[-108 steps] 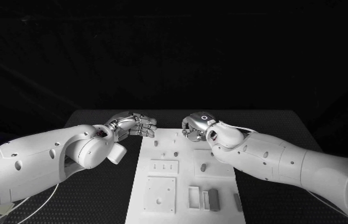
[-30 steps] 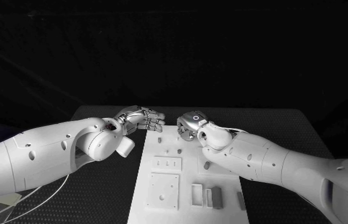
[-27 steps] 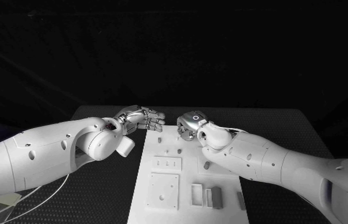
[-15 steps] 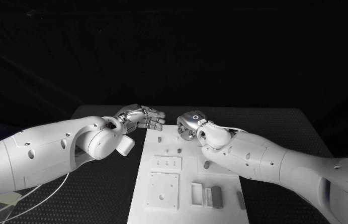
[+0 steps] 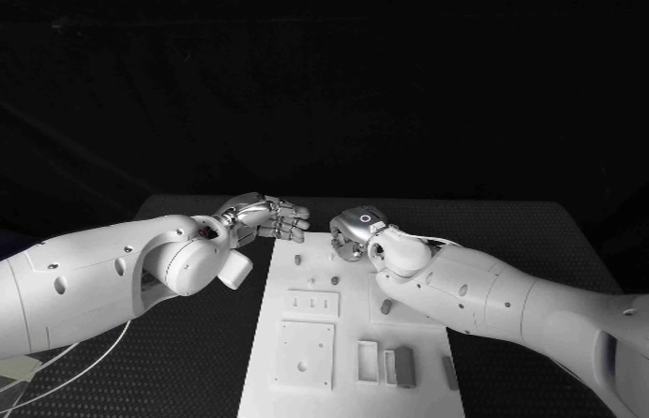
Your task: Assemble the parts on the task board
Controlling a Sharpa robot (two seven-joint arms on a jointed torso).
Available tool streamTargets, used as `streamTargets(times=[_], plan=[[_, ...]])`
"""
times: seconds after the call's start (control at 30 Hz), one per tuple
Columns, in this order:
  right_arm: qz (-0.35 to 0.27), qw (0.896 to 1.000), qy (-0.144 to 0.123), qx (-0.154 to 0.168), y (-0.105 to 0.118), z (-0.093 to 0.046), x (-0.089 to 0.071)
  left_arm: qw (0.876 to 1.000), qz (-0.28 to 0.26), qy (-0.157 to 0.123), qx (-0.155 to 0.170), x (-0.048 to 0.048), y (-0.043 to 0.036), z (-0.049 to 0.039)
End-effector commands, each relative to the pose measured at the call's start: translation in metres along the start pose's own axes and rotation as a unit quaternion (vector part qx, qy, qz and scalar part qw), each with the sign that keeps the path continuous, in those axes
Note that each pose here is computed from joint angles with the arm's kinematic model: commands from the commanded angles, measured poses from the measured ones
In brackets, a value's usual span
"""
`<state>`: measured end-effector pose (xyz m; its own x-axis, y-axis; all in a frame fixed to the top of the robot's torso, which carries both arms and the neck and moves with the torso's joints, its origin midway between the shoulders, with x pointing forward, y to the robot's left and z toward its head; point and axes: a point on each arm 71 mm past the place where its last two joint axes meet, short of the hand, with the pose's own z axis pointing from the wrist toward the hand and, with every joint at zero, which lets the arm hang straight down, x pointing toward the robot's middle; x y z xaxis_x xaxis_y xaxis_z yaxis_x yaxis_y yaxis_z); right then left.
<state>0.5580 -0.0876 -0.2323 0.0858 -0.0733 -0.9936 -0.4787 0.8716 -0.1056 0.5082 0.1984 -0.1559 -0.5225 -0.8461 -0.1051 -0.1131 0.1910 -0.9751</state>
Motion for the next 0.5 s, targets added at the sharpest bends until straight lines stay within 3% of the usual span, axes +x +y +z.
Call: streamTargets(times=[0.03, 0.5], plan=[[-0.001, 1.0, 0.01, 0.0, -0.0013, -0.0001, 0.0023, 1.0, 0.001, 0.005, 0.005, 0.0019, -0.0026, 0.0002], [0.011, 1.0, 0.012, 0.01, -0.0033, 0.0, 0.0028, 1.0, 0.002, 0.005, 0.006, 0.0014, -0.003, 0.0008]])
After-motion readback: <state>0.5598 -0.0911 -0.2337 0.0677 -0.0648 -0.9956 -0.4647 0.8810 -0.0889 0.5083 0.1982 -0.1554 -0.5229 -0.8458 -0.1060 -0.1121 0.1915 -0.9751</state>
